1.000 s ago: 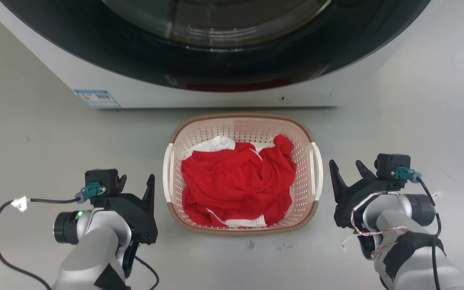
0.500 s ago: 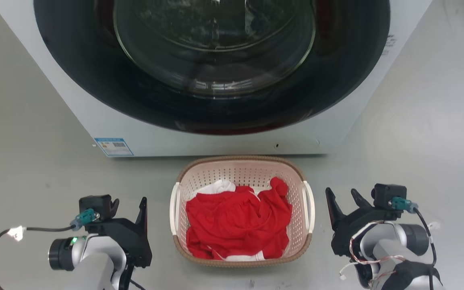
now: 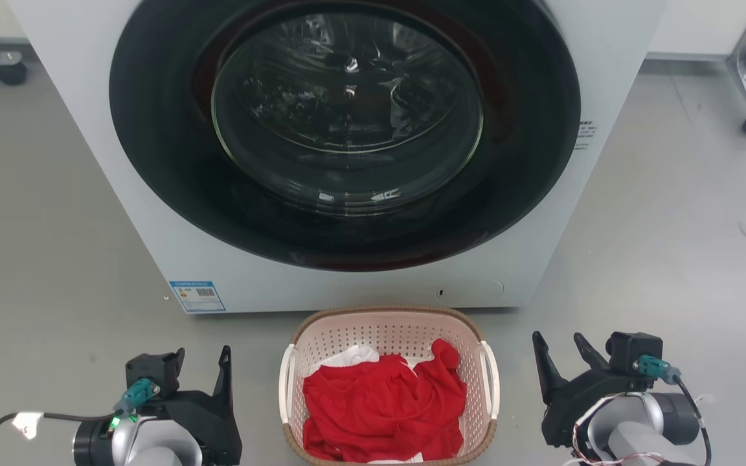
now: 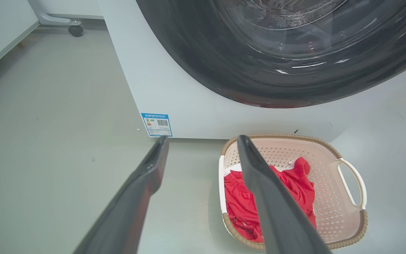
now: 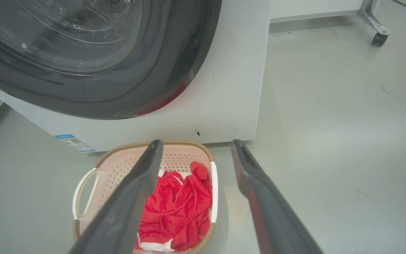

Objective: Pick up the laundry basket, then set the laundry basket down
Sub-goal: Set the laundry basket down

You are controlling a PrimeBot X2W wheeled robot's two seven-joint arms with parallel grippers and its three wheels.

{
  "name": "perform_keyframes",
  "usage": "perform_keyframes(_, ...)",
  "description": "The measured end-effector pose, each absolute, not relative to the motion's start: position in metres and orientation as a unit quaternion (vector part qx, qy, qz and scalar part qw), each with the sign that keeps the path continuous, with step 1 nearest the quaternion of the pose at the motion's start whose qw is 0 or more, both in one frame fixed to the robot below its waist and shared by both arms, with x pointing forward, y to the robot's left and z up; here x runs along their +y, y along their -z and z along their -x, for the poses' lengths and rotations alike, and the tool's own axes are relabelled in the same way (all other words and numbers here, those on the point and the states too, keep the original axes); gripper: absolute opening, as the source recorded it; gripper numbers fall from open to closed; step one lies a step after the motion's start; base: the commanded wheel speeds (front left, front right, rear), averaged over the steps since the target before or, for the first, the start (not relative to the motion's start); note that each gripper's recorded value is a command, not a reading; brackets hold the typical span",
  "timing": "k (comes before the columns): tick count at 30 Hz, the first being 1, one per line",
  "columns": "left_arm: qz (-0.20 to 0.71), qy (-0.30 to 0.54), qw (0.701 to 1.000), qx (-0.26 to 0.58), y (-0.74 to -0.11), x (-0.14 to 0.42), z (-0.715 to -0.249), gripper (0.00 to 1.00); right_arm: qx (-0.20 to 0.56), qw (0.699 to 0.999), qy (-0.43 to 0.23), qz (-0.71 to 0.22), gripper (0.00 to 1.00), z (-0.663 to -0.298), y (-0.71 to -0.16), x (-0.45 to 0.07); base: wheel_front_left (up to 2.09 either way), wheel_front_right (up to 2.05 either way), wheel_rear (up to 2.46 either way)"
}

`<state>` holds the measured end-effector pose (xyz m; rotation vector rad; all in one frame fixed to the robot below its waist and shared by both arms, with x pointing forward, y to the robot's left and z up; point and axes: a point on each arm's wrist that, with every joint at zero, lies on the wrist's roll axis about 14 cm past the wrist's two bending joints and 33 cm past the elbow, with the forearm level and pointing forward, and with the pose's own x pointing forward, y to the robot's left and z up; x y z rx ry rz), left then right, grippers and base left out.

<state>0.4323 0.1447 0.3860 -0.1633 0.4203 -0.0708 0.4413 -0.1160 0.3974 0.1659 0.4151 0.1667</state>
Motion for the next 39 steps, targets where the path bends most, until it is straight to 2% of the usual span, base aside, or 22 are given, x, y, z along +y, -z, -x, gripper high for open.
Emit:
perform_keyframes(16,0.085,0.056,0.99,0.1,-0.444,0.134,-0.404,1.0,0.116,0.987,-0.092,-0.071,1.0,-0.412,-0.444,-0.119,0.0,0.0,0.0)
perform_keyframes(39,0.09,0.055,0.994,0.026,-0.478,0.135,-0.352,1.0,0.036,0.992,-0.09,-0.075,1.0,-0.364,-0.478,-0.123,0.0,0.0,0.0)
